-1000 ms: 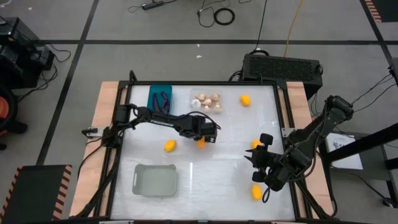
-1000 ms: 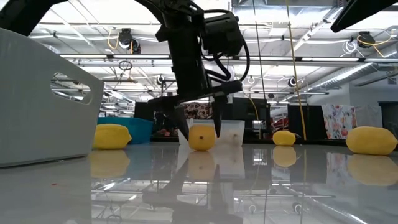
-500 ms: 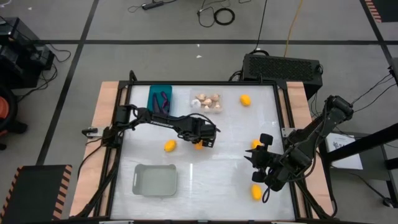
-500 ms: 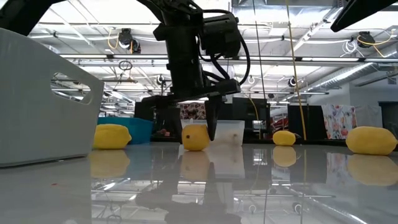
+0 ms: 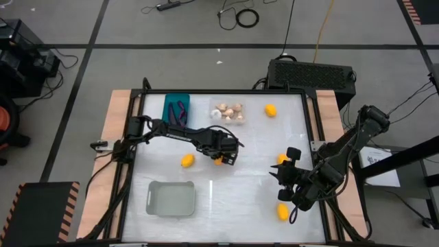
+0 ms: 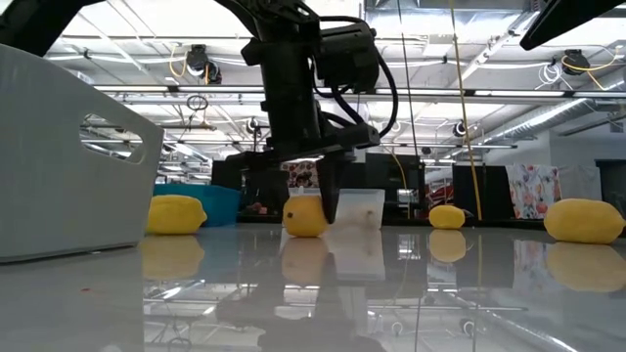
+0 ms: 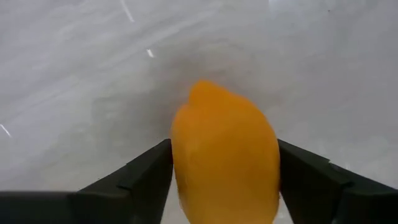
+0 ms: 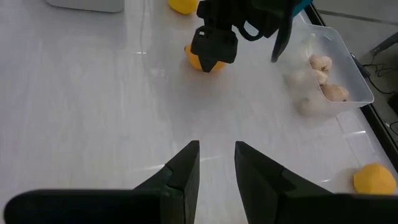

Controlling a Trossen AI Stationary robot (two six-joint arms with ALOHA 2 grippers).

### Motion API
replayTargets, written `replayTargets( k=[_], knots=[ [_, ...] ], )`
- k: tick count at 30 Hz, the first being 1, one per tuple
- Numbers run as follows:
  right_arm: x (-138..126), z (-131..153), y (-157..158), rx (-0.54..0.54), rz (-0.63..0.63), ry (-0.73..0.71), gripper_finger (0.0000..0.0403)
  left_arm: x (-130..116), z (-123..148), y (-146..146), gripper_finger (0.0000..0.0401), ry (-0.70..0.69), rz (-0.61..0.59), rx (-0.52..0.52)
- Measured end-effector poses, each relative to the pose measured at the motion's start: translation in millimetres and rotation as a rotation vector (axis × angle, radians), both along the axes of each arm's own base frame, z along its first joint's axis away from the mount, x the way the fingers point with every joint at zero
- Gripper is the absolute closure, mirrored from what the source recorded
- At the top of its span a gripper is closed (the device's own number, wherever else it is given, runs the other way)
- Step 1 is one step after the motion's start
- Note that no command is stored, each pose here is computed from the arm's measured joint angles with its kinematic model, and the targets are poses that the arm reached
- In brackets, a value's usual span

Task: Sort produce into baskets
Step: Put the lemon into the gray bin

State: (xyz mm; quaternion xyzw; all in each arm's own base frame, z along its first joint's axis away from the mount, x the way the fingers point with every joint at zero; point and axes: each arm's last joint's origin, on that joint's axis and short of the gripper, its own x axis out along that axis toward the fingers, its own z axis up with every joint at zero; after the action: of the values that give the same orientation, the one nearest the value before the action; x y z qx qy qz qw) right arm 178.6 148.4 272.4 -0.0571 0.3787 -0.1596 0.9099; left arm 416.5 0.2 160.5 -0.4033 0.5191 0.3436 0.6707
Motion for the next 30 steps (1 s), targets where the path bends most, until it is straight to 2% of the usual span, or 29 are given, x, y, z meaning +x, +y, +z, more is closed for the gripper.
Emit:
replayTargets(
  k=[6,9,13,18,22,27,30],
  knots=[
    [0,0,0,0.000,0.000,0.000,0.0310,0,0,1,0.0196,-0.005,-0.008,-0.003],
    [0,0,0,0.000,0.000,0.000,0.0310,-1,7,1,0.0194,-0.003,-0.073,-0.007],
    [0,0,0,-0.001,0.000,0.001,0.0310,-13,37,-1,0.0175,0.047,-0.166,-0.006],
    [0,0,0,0.003,0.001,-0.001,0.0310,-55,78,-18,0.0170,0.239,-0.269,0.016],
    [1,0,1,0.029,-0.007,-0.007,0.0310,-96,117,-47,0.0170,0.324,-0.415,0.029],
    [2,1,2,0.054,-0.010,-0.016,0.0310,-138,158,-87,0.0169,0.228,-0.464,0.041],
    [3,1,4,0.069,-0.010,-0.031,0.0310,-154,170,-112,0.0169,0.144,-0.458,0.038]
  ],
)
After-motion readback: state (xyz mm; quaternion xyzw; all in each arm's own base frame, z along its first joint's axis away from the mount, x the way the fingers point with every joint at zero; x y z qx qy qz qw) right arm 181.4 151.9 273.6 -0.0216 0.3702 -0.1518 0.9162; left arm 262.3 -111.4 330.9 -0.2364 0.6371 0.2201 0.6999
